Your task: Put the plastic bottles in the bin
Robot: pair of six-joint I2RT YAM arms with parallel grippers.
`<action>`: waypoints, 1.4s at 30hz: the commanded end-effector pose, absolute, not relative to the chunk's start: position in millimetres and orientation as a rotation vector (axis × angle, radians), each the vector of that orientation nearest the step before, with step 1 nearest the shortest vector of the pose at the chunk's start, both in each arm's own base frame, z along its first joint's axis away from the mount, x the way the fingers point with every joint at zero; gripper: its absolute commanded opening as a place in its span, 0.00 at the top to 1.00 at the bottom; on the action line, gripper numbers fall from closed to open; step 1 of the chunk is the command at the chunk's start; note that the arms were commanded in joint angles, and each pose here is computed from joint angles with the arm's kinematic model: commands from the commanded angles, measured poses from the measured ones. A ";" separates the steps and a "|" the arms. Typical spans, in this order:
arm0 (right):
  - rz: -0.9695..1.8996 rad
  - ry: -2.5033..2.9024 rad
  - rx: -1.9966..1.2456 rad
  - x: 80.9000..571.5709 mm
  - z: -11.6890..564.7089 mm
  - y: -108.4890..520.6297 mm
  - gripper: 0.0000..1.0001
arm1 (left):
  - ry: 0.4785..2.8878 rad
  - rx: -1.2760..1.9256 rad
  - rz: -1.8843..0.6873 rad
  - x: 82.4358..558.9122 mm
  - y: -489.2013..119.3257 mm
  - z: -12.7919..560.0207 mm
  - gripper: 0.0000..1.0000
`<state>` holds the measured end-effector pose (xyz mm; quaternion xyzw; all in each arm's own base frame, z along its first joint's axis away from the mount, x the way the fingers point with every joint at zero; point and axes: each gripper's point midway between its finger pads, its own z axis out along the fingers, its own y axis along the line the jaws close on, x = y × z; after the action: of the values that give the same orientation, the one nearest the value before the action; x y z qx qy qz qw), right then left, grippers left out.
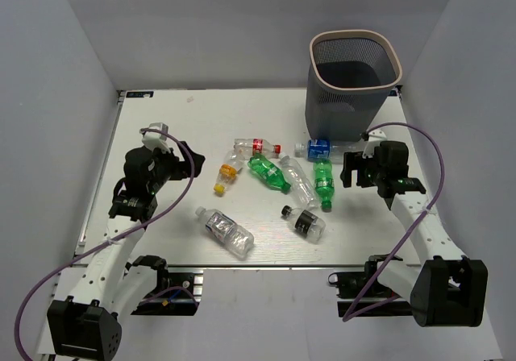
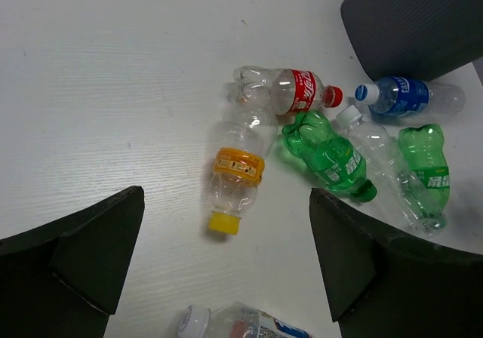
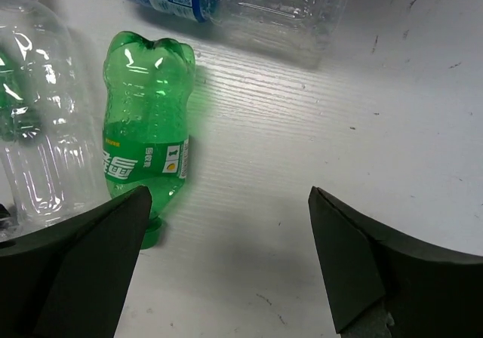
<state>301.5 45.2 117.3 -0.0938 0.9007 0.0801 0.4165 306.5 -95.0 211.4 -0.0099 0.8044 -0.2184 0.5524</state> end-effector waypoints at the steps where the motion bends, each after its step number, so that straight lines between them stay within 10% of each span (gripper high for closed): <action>1: 0.236 2.249 -0.275 295.2 119.0 50.0 0.10 | 1.909 0.019 -0.568 301.5 -104.6 217.7 0.00; 9: 0.649 2.149 -0.724 264.1 142.1 110.8 0.28 | 2.049 0.139 -0.688 294.0 -126.7 188.9 0.15; 13: 0.667 2.141 -0.687 268.9 150.5 115.2 0.78 | 2.095 0.134 -0.700 286.6 -127.1 180.6 0.38; 15: 0.658 2.128 -0.673 275.2 156.8 115.4 0.68 | 2.112 0.124 -0.689 285.2 -125.2 177.2 0.41; 19: 0.641 2.161 -0.590 286.8 155.7 116.4 0.10 | 2.162 0.070 -0.616 273.5 -112.1 162.3 0.27; 42: 0.280 2.380 -0.312 356.4 54.6 106.5 0.18 | 2.120 0.089 -0.560 324.2 -117.1 162.2 0.00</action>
<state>338.0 105.5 54.2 -0.1331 0.9253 0.1209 0.3339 296.0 -104.3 126.5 0.0043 0.8913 -0.2116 0.4010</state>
